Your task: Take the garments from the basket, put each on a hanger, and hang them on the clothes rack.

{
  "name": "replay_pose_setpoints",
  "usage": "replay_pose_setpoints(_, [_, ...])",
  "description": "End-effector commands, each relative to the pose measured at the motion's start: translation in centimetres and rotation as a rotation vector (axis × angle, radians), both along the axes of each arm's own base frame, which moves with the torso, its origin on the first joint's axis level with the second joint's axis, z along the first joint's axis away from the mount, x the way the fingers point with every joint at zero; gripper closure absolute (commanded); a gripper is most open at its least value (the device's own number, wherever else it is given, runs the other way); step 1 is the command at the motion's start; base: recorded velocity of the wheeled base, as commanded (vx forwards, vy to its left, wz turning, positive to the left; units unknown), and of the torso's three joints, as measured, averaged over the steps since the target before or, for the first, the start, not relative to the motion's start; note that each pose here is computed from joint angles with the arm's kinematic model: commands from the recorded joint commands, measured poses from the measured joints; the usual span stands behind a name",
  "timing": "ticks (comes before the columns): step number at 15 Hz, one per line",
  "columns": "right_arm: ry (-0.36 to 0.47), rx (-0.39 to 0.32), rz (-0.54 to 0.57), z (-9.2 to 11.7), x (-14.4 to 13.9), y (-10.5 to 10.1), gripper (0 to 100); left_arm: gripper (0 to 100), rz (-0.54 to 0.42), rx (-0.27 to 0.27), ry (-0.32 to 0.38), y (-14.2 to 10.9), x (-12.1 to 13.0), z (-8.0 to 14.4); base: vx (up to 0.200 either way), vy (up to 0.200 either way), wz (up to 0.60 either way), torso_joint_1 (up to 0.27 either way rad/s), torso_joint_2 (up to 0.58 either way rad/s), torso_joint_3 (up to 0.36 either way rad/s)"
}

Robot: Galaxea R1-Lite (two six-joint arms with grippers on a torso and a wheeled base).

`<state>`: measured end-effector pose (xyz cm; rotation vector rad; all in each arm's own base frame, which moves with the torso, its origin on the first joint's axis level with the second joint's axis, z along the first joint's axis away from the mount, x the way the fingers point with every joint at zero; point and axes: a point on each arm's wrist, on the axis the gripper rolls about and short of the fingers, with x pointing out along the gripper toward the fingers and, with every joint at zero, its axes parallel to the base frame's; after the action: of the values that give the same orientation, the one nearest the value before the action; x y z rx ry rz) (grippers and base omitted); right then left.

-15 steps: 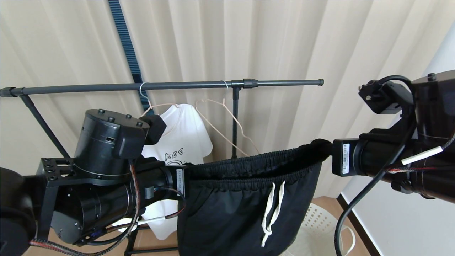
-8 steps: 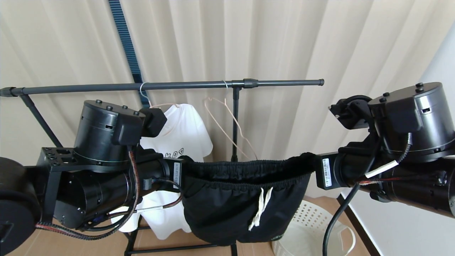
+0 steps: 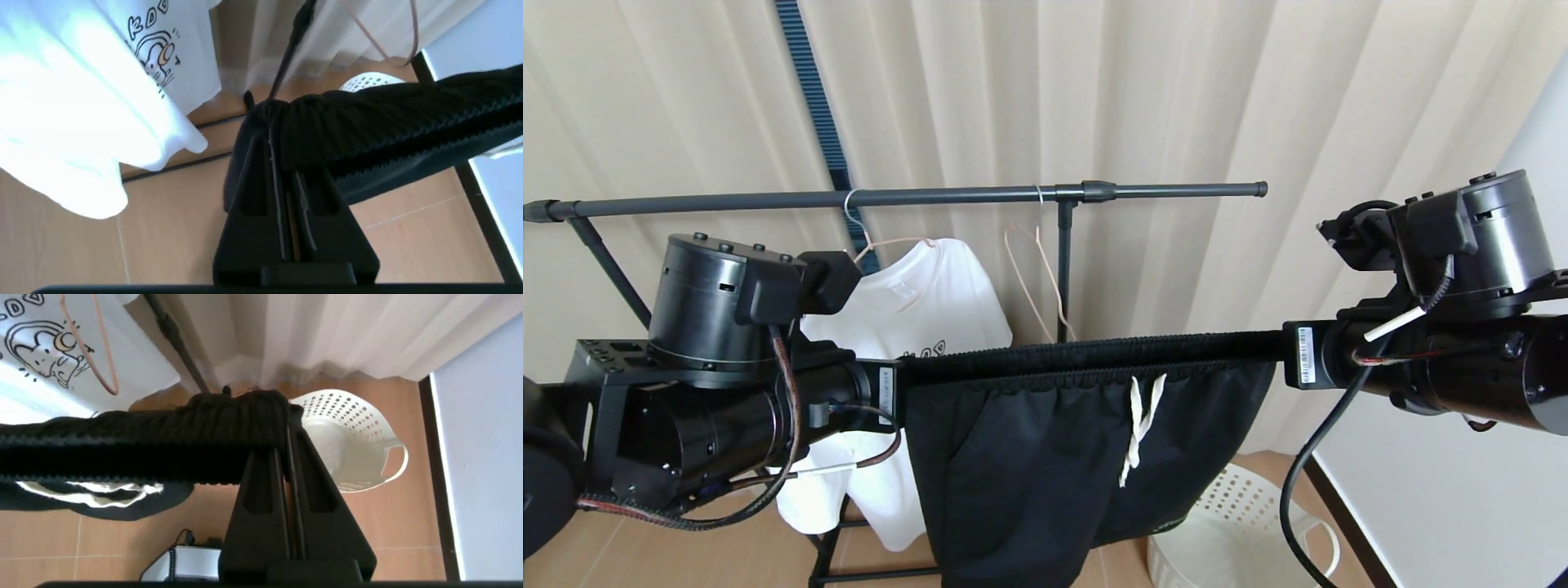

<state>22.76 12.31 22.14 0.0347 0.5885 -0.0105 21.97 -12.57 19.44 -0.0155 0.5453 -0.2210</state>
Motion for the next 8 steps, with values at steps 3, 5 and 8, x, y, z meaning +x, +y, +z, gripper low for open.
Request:
replay_pose_setpoints(3, [0.038,-0.02,0.113,0.4,-2.8,1.6,100,100,-0.038,-0.075,-0.031,-0.7,2.8,1.8,0.0,0.0,0.0,0.0,0.0,0.0])
replay_pose_setpoints(5, [0.082,-0.054,0.238,0.2,-5.6,3.2,100,100,-0.051,-0.107,-0.064,-2.1,6.3,2.8,0.0,0.0,0.0,0.0,0.0,0.0])
replay_pose_setpoints(8, [0.13,-0.087,0.341,-0.3,-8.0,4.4,100,100,-0.051,-0.134,-0.114,-3.6,9.2,3.8,0.0,0.0,0.0,0.0,0.0,0.0])
